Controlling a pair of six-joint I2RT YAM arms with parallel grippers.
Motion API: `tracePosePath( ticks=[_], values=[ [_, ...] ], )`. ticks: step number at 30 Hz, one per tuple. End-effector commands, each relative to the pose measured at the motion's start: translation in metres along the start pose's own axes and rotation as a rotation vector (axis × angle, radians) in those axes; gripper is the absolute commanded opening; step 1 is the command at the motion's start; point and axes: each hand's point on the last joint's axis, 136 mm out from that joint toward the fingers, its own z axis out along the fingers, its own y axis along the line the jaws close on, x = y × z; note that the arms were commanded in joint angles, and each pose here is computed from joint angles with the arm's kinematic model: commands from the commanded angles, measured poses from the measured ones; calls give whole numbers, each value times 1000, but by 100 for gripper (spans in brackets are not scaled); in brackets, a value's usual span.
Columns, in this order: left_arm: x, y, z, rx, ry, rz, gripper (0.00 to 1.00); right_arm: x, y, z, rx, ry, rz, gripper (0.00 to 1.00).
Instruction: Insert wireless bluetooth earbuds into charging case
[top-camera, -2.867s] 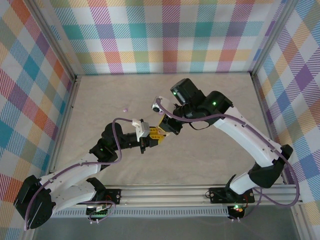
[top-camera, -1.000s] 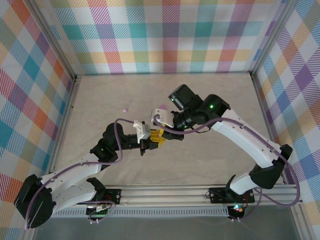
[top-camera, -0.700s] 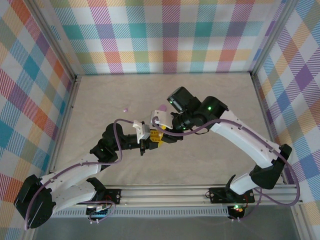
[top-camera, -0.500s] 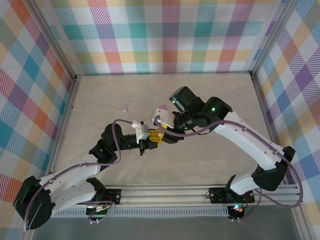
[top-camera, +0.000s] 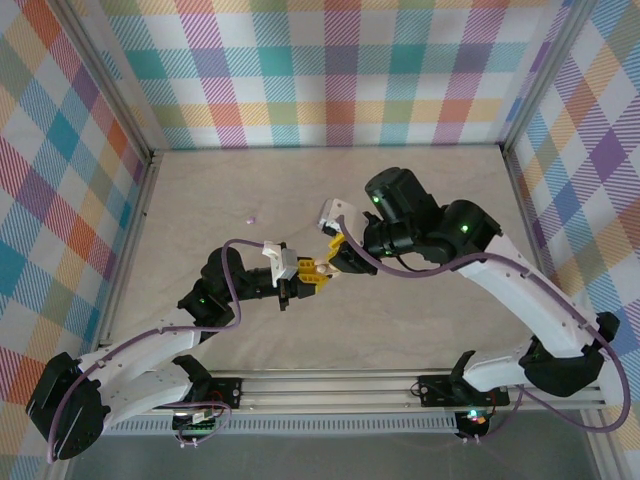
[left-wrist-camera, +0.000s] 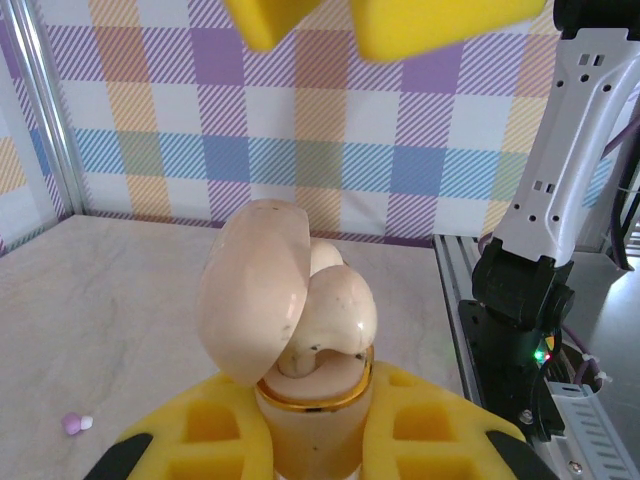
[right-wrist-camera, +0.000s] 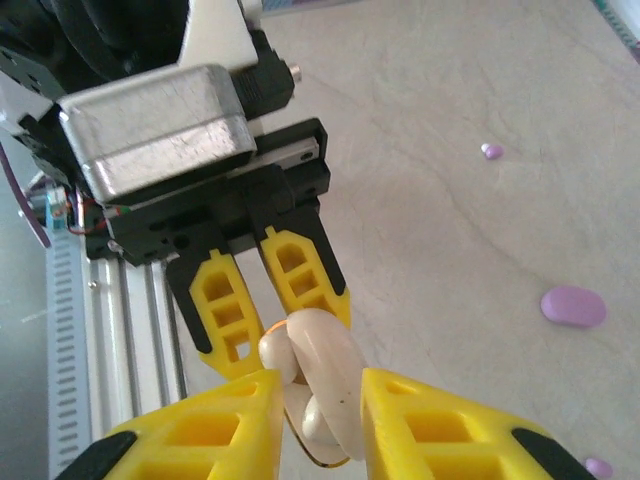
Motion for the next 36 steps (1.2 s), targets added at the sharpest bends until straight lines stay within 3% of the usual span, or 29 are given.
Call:
tracePosePath(
  ticks=[1,6,15,23,30,36],
  values=[
    [-15,-7,1,29,-54,54,0,5,4,8,-35,8,55,25],
    [-15,-6,1,28,-52,50,0,10,13,17,-101,37,65,21],
    [-15,-6,2,30,-49,48,0,20,15,30,-124,75,76,21],
    [-15,-6,2,32,-48,46,0,31,6,41,-65,142,62,31],
    [-15,-7,2,35,-48,44,0,34,-5,46,-11,173,27,33],
    [-13,-7,1,33,-42,40,0,40,2,45,-48,185,-19,38]
  ],
)
